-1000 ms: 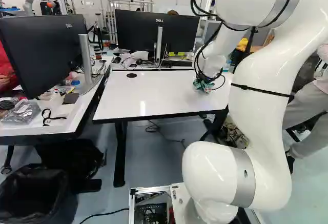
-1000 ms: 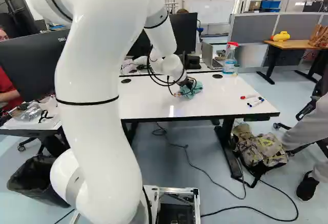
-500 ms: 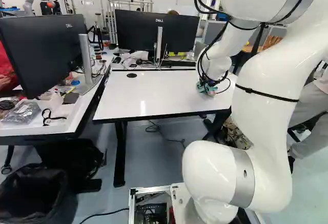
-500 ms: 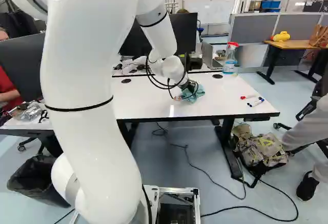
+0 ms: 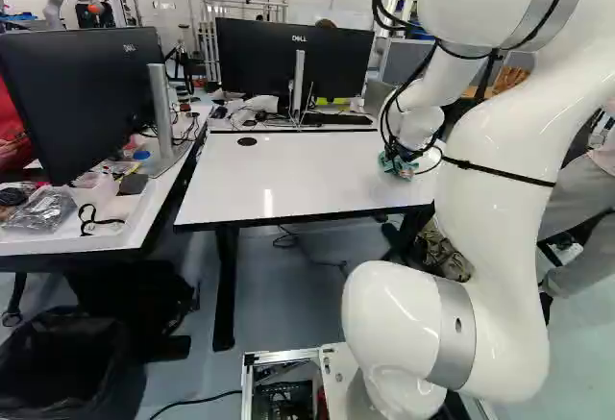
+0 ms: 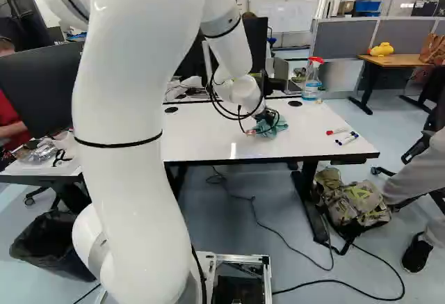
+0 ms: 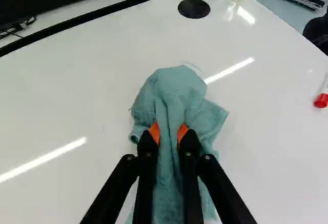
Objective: Clean the table with the green towel
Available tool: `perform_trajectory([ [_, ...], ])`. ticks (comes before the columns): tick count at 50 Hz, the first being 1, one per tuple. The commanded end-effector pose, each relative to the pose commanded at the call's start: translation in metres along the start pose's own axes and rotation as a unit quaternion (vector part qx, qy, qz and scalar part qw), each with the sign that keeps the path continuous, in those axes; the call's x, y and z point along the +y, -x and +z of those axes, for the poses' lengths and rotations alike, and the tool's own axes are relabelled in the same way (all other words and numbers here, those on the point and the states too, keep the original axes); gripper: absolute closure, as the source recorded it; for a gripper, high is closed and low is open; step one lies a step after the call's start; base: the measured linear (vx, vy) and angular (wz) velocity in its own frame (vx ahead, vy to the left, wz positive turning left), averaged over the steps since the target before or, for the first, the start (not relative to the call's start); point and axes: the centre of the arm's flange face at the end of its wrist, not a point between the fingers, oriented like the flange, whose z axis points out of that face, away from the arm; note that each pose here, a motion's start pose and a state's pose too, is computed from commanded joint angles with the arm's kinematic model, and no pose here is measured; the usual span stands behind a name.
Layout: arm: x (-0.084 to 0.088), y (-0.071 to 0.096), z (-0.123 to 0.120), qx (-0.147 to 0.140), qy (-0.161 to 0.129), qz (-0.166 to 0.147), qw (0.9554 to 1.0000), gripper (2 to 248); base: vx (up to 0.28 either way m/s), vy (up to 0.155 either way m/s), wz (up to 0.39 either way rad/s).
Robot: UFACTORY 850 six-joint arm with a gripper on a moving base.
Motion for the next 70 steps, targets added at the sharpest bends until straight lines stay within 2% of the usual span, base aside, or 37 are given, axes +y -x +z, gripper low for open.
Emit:
perform_trajectory([
  [41,0.046,-0.044,0.050,0.022,0.026,0.026,0.9991,195,0.000,0.000,0.000],
  [58,0.033,-0.061,0.069,0.031,0.018,0.018,0.9992,195,0.000,0.000,0.000],
  [70,0.017,-0.055,0.063,0.028,0.010,0.009,0.9995,195,0.000,0.000,0.000],
])
